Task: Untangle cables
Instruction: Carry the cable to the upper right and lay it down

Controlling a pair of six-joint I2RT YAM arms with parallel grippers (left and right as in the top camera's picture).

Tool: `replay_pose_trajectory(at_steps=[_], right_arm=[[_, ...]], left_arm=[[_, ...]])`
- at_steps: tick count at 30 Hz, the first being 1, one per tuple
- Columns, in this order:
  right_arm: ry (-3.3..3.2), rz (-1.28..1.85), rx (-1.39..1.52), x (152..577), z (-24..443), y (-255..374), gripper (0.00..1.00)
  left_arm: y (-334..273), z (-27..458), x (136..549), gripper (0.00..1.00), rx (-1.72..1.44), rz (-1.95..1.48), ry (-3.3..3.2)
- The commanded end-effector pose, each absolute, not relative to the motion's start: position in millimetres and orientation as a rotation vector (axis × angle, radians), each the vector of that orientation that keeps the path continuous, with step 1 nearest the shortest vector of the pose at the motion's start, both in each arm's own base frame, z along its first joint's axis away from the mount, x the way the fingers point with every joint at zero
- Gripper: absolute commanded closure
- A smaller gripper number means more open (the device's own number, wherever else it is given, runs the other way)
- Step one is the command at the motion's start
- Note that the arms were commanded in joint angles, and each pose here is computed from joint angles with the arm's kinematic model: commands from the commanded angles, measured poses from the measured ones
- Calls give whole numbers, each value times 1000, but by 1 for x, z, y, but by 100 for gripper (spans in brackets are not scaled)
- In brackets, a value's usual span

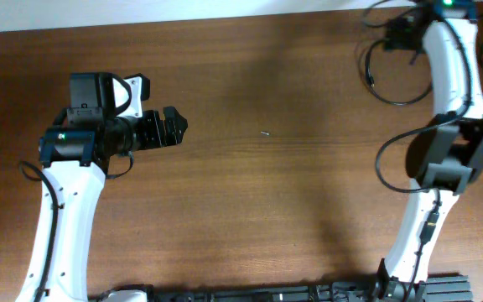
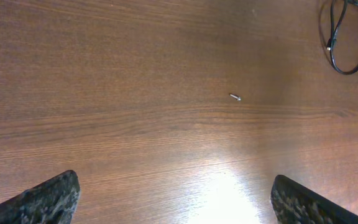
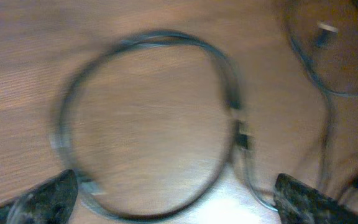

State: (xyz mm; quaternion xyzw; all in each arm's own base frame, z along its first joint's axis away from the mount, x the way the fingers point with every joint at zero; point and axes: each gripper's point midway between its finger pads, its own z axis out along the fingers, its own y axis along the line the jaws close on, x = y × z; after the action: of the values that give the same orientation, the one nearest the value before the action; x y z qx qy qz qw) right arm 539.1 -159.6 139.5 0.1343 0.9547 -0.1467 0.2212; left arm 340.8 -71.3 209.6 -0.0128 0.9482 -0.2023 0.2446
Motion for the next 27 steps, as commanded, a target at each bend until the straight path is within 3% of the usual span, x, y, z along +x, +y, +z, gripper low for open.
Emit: replay_pose_trajectory(at_steps=[1,9,11,16,17,19,20,27], right_arm=[[2619,-506,582,510,139,-232,29],[2854,-96,544,454,43,-257,30],[2862,86,382,455,27,-237,30],[2880,-25,382,446,-3,-247,40],[2886,-84,389,444,-8,-253,44],[2869,-165,403,444,-8,-266,91],[2821,-187,420,453,-2,-274,96],[2562,-397,402,505,63,-321,96]], left_arm=[[-73,219,341,1,-1,-549,2559],[-73,219,341,1,-1,-549,2559],[-73,219,341,1,-1,-549,2559],[-73,219,341,1,-1,-549,2559],[-73,219,341,1,-1,-549,2559],[-73,219,341,1,-1,-549,2559],[-73,219,341,1,-1,-549,2559],[-73,219,341,1,-1,-549,2559]])
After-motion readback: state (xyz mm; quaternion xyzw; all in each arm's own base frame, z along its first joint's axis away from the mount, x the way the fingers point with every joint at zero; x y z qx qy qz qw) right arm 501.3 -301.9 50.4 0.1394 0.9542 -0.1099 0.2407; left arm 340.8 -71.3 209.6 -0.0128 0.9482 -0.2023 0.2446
